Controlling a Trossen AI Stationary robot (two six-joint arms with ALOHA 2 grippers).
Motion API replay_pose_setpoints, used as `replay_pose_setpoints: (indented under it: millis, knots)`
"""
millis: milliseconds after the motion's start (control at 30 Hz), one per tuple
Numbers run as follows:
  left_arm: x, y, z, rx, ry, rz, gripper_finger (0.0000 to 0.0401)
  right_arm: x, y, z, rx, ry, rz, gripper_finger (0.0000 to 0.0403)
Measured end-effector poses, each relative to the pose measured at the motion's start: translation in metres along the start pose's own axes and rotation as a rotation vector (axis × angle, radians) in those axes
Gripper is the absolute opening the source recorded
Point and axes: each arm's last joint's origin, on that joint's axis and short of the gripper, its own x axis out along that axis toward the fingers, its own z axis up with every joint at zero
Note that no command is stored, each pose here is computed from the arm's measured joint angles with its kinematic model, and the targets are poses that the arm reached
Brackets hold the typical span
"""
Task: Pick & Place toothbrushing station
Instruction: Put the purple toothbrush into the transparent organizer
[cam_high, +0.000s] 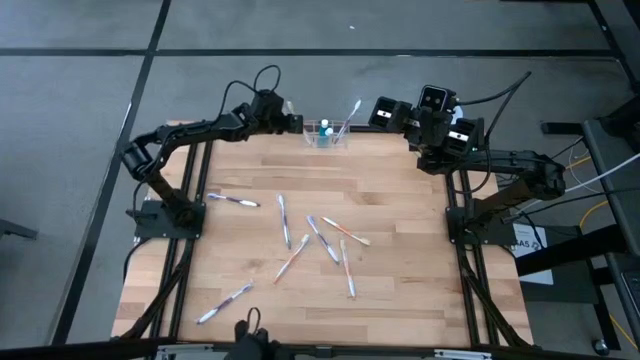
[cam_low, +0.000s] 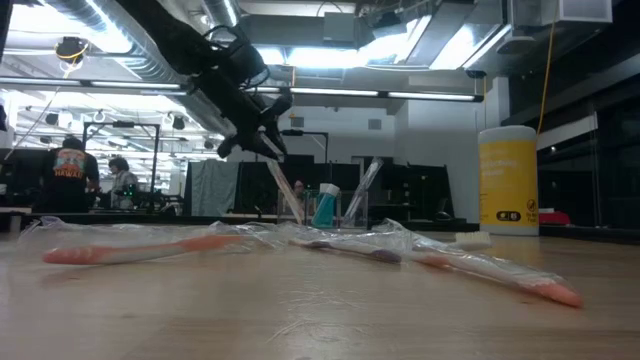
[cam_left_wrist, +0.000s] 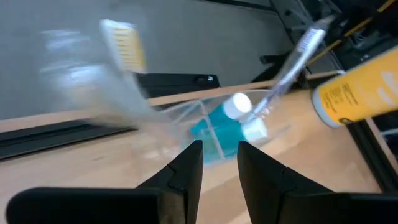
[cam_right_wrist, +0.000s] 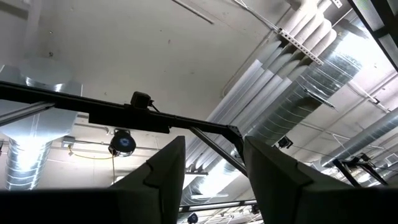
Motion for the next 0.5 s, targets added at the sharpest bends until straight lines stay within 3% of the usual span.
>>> replay_pose_setpoints:
  millis: [300, 500]
  knots:
    - [-0.025, -0.017, -0.003, 0.104, 0.075, -0.123, 0.0095, 0.0, 0.0, 0.0, -0.002, 0.0, 0.001, 0.0166]
    - [-0.072, -0.015, -0.017, 0.211, 0.259, -0.033, 0.0095, 0.0, 0.001, 0.0, -0.006, 0.008, 0.015, 0.0166]
